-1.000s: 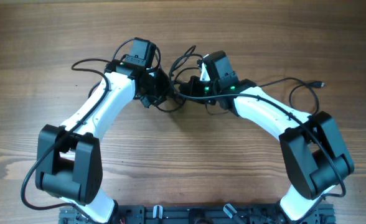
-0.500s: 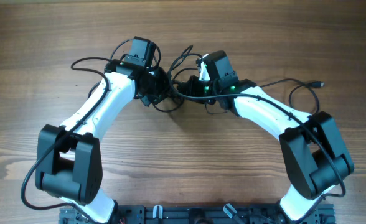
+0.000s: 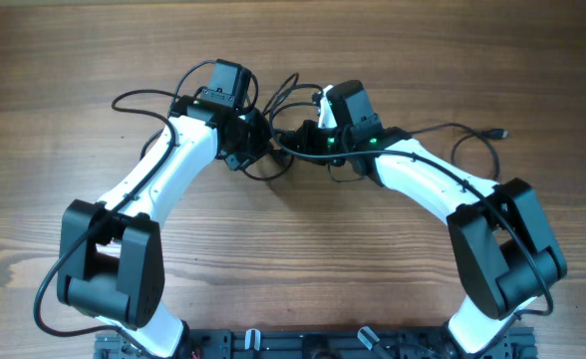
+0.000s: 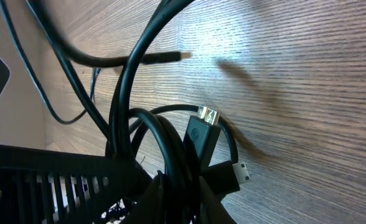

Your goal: Untangle cables

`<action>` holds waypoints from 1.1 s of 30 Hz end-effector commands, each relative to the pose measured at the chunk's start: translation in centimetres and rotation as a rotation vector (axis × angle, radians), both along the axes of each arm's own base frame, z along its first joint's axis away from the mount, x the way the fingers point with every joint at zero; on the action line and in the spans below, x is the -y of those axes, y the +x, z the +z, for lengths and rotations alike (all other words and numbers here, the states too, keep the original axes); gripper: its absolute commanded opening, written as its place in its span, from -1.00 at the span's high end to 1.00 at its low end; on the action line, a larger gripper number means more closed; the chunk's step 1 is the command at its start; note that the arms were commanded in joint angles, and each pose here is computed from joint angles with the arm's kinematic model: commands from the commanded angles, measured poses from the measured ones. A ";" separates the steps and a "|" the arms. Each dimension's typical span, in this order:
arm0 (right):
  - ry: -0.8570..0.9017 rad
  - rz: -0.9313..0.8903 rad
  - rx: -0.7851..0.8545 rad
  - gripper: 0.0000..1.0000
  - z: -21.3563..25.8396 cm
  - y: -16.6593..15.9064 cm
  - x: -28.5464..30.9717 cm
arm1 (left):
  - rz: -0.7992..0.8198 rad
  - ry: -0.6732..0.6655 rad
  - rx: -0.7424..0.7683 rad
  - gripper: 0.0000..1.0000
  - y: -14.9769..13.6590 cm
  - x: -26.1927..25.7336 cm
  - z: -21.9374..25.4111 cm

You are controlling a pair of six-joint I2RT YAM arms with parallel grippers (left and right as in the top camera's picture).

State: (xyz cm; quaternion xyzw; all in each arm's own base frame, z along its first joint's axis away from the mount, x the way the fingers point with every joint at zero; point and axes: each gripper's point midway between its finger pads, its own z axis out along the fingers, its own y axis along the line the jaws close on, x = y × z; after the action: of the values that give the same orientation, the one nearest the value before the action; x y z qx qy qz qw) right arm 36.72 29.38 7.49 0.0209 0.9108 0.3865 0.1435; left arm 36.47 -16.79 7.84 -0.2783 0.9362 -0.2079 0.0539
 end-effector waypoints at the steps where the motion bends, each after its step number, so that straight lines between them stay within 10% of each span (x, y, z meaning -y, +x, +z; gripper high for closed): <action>1: 0.043 0.067 -0.017 0.92 0.2 -1.1 -1.0 | 0.016 0.029 0.047 0.92 1.0 -0.5 0.3; 13: -0.070 0.049 0.006 0.92 -1.3 -0.9 0.5 | 0.028 0.018 0.087 0.92 2.1 -0.7 0.7; 22: -0.100 0.075 0.007 0.91 -1.8 -1.4 0.8 | -0.030 -0.240 0.123 0.92 3.5 -0.1 3.2; 27: -0.097 0.080 0.022 0.45 -1.7 -1.3 0.8 | -0.083 -0.286 0.129 0.92 3.2 -0.1 3.6; 33: -0.037 0.028 0.065 0.39 -0.3 0.4 0.2 | -0.184 -0.251 0.145 0.92 2.2 0.2 3.2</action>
State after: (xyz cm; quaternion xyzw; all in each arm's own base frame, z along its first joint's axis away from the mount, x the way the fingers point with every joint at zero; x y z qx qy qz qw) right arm 37.45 28.93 7.63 -0.0134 0.9144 0.3658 0.1731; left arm 38.46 -16.16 9.30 -0.2389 0.9144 -0.3234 0.0471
